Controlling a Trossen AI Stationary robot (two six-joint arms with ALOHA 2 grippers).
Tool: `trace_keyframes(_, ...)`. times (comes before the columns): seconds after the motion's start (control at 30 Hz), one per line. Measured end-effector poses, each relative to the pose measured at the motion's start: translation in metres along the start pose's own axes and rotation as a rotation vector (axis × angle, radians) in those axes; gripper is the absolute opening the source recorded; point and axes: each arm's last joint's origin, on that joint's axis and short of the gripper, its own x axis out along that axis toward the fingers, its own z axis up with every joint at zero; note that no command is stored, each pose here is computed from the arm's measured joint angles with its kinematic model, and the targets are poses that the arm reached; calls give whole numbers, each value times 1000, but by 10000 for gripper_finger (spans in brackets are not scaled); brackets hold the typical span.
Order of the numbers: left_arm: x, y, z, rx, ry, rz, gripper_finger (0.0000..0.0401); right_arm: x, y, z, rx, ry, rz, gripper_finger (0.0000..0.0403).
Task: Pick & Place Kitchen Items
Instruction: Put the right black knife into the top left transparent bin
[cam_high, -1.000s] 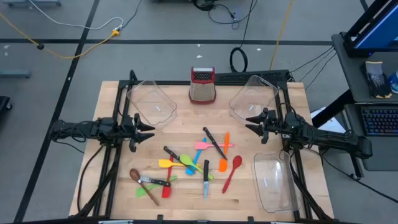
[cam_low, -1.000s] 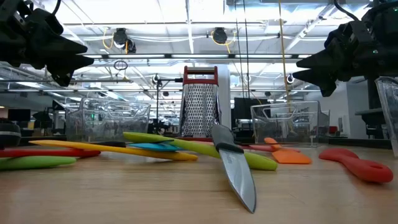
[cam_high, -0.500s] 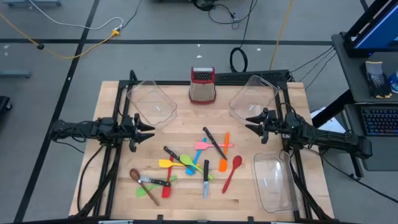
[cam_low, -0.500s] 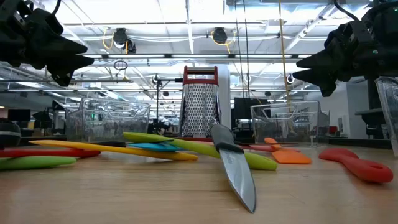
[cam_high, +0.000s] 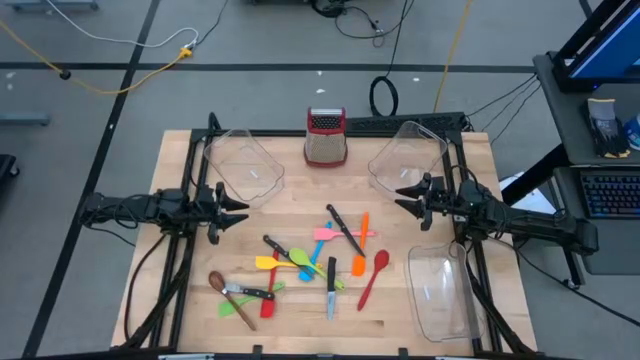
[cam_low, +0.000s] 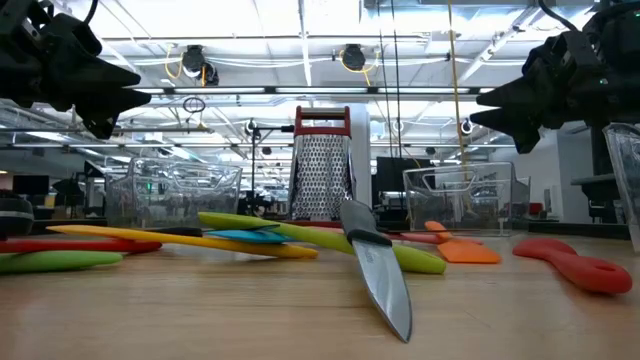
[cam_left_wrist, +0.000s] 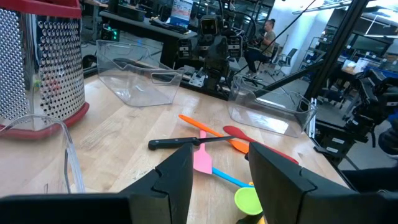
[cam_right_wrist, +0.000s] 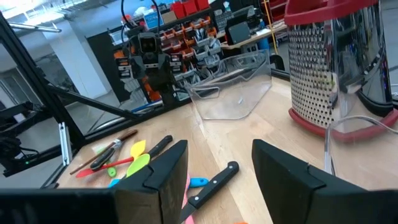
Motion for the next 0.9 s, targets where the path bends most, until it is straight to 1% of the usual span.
trace_keyframes(0.6,0,0,0,0,0,0,157,0,0,0,7,3,1,171)
trace_keyframes(0.9,0,0,0,0,0,0,157,0,0,-1,169,9,-1,171)
